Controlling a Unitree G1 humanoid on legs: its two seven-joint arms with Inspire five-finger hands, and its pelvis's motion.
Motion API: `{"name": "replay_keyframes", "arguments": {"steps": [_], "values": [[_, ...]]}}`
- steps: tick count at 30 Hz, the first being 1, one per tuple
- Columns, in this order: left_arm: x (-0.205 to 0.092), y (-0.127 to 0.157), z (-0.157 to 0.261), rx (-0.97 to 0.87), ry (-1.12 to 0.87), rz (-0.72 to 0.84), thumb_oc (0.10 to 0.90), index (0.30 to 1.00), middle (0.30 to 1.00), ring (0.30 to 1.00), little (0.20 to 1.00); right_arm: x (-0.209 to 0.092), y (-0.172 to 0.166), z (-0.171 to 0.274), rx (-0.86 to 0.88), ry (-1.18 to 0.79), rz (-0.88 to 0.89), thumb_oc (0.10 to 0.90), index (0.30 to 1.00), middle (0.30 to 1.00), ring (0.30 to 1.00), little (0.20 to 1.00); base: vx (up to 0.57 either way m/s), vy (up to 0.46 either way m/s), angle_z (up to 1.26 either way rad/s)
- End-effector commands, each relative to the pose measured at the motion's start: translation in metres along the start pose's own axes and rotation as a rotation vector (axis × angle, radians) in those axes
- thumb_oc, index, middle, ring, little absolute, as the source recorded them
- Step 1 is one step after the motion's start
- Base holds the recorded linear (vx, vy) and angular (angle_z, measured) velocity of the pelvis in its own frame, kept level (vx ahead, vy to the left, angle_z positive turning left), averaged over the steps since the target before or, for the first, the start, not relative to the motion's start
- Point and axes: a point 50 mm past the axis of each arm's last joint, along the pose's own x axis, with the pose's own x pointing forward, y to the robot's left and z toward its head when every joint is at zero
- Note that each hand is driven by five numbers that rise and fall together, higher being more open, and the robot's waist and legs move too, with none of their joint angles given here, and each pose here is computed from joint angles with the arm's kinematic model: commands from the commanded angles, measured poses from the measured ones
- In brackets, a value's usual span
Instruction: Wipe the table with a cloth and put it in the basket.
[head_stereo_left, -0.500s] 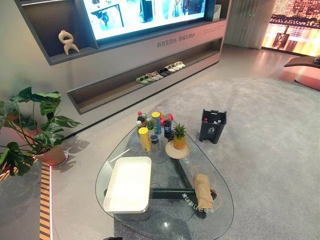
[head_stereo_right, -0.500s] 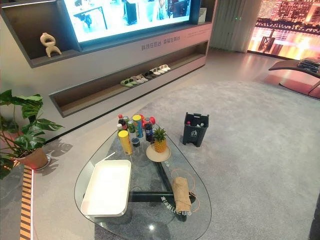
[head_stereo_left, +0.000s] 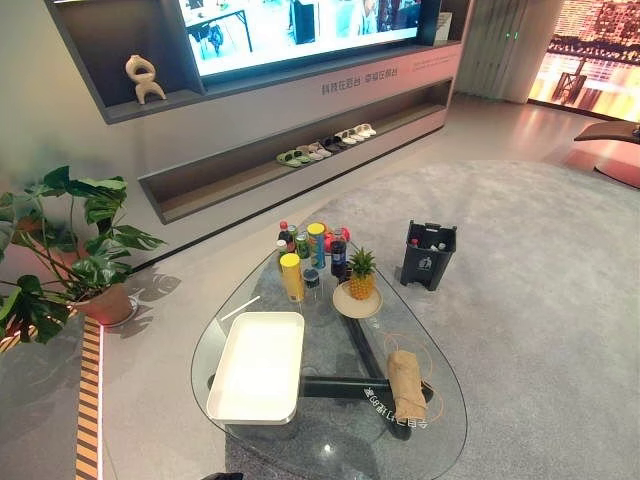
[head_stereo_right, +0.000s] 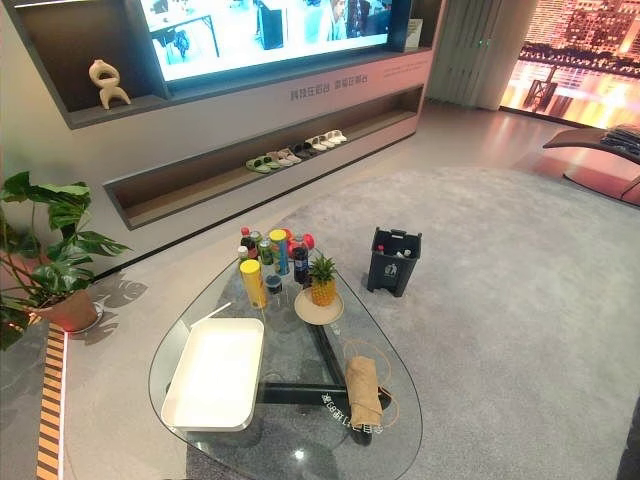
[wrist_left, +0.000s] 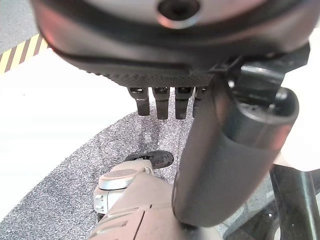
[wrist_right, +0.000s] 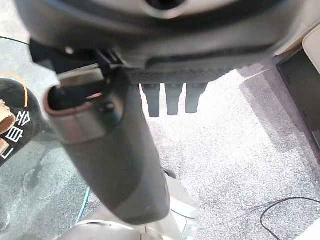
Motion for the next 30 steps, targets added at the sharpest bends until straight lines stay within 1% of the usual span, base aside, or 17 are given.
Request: {"name": "replay_keyframes", "arguments": {"steps": [1, 15, 23, 28, 30], "values": [[0.001, 0.004, 0.025, 0.023, -0.049, 0.003, 0.8, 0.9, 0.9, 0.9, 0.9, -0.003, -0.017, 0.015, -0.002, -0.008, -0.046, 0.8, 0.9, 0.9, 0.9, 0.9, 0.0, 0.0, 0.0], [0.001, 0.002, 0.025, 0.02, -0.049, -0.002, 0.8, 0.9, 0.9, 0.9, 0.9, -0.003, -0.015, 0.013, -0.001, -0.008, -0.05, 0.8, 0.9, 0.9, 0.9, 0.9, 0.0, 0.0, 0.0], [0.001, 0.001, 0.02, 0.012, -0.044, -0.006, 0.8, 0.9, 0.9, 0.9, 0.9, -0.003, -0.02, 0.01, -0.001, 0.001, -0.062, 0.8, 0.9, 0.9, 0.9, 0.9, 0.05, 0.006, 0.0], [0.0, 0.005, 0.034, -0.001, -0.088, 0.005, 0.8, 0.9, 0.9, 0.9, 0.9, -0.004, -0.028, 0.017, 0.03, -0.021, -0.096, 0.8, 0.9, 0.9, 0.9, 0.9, -0.11, -0.008, -0.01], [-0.001, 0.011, 0.045, -0.041, -0.12, 0.036, 0.8, 0.9, 0.9, 0.9, 0.9, -0.005, -0.035, 0.02, 0.039, -0.031, -0.128, 0.8, 0.9, 0.9, 0.9, 0.9, -0.15, 0.006, 0.01]]}}
